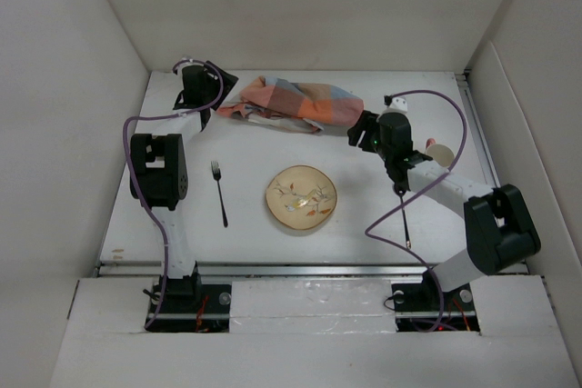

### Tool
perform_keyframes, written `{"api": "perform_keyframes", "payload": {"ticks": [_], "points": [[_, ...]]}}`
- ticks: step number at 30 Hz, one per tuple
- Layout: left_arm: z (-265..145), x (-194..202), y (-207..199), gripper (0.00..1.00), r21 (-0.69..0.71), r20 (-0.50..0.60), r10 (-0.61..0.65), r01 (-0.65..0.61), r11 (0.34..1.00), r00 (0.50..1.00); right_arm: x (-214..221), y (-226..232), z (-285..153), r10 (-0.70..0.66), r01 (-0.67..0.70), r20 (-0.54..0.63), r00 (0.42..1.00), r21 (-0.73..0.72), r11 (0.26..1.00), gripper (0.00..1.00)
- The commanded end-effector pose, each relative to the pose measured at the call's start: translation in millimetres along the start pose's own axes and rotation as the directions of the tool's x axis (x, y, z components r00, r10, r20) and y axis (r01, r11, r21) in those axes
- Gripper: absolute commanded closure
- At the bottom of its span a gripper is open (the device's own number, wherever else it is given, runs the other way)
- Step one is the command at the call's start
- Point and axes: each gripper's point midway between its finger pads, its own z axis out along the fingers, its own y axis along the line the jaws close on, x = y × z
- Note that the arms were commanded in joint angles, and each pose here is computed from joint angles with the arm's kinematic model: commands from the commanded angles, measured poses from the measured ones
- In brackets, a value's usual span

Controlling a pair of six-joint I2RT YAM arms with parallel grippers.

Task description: Set the dinner table for one person

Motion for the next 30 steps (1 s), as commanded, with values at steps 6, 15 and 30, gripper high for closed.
{"api": "perform_keyframes", "payload": {"ticks": [6, 15, 30], "points": [[11.9, 31.4, -21.7, 0.34, 0.109, -0.105, -0.102, 0.113, 0.988, 0.989, -16.0, 6.4, 65.7, 0.145, -0.145, -0.001, 0.989, 0.008, 0.989, 0.24], [13.8, 24.7, -10.4, 0.37, 0.067, -0.072, -0.143, 0.148, 0.987, 0.987, -7.2, -5.2, 94.0, 0.237, -0.238, 0.022, 0.971, 0.026, 0.971, 0.28], [55.3, 33.9, -6.5, 0.47, 0.047, -0.133, -0.187, 0.194, 0.980, 0.973, -18.2, -4.5, 130.2, 0.290, -0.289, 0.012, 0.957, -0.058, 0.956, 0.21]]}}
